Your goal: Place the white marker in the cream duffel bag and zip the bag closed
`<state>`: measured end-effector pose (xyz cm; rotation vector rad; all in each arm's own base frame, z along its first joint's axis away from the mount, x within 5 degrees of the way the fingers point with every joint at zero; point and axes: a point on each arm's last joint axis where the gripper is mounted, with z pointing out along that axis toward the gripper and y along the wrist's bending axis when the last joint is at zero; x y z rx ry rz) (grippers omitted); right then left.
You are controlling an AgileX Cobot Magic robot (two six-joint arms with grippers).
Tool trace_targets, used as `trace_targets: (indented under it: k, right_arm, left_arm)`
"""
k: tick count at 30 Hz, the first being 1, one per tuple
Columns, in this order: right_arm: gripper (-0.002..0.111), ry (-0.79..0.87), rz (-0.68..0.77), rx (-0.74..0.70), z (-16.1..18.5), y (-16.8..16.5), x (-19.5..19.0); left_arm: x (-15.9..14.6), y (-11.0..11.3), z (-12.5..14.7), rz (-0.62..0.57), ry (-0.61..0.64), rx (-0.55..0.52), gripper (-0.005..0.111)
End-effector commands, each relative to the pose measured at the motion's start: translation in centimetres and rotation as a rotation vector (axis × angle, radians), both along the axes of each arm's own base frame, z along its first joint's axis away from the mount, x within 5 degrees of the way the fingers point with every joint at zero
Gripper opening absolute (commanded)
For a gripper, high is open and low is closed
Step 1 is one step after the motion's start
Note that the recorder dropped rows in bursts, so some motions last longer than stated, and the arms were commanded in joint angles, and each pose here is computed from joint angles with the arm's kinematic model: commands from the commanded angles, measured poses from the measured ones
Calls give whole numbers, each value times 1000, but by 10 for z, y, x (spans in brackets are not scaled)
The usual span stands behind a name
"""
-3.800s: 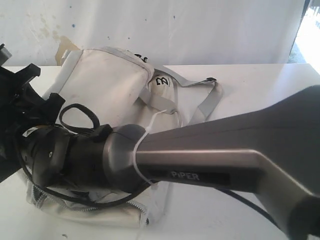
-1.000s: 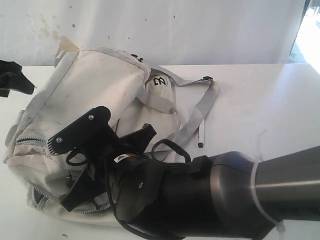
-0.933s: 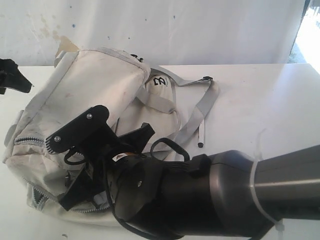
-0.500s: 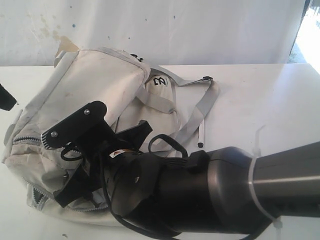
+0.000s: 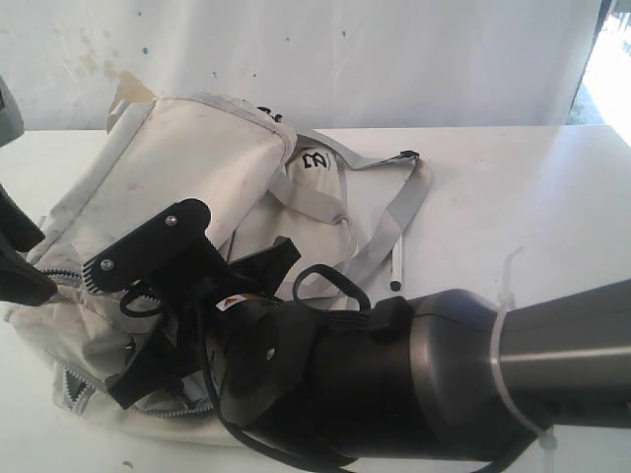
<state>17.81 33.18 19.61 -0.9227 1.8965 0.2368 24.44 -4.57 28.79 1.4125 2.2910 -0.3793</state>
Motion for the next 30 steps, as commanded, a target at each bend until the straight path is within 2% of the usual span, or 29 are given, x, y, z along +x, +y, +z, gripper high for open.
trace_targets:
  k: [1, 5, 7, 9, 11, 13, 15, 16, 17, 23, 27, 30]
  right_arm:
    - [0, -16, 5, 9, 6, 0, 1]
    - [0, -17, 4, 9, 6, 0, 1]
    - [0, -17, 4, 9, 6, 0, 1]
    - [0, -17, 4, 9, 6, 0, 1]
    - [0, -18, 5, 8, 6, 0, 1]
    - [0, -22, 3, 8, 6, 0, 1]
    - [0, -22, 3, 8, 6, 0, 1]
    - [0, -22, 3, 8, 6, 0, 1]
    - [0, -28, 0, 6, 6, 0, 2]
    - [0, -104, -216, -20, 11, -18, 17]
    - [0, -67, -260, -43, 7, -26, 25]
    - [0, -58, -274, -43, 7, -27, 27]
  left_arm:
    - [-3, -8, -15, -47, -54, 21, 76]
    - [-2, -24, -25, -123, -162, 51, 76]
    - [2, -30, -28, -135, -263, 77, 76]
    - [2, -32, -37, -155, -276, 94, 76]
    - [-1, -33, -47, -187, -249, 96, 71]
    - [-2, -33, -53, -207, -252, 105, 56]
    - [-2, -33, -52, -202, -249, 102, 31]
    - [-2, -33, -53, -203, -242, 100, 8]
    - [-2, -33, -53, -196, -239, 98, 0]
    - [-1, -31, -41, -59, -240, 57, 0]
    - [-2, -20, -35, 64, -218, 37, 0]
    - [-4, -16, -36, 114, -183, 51, 0]
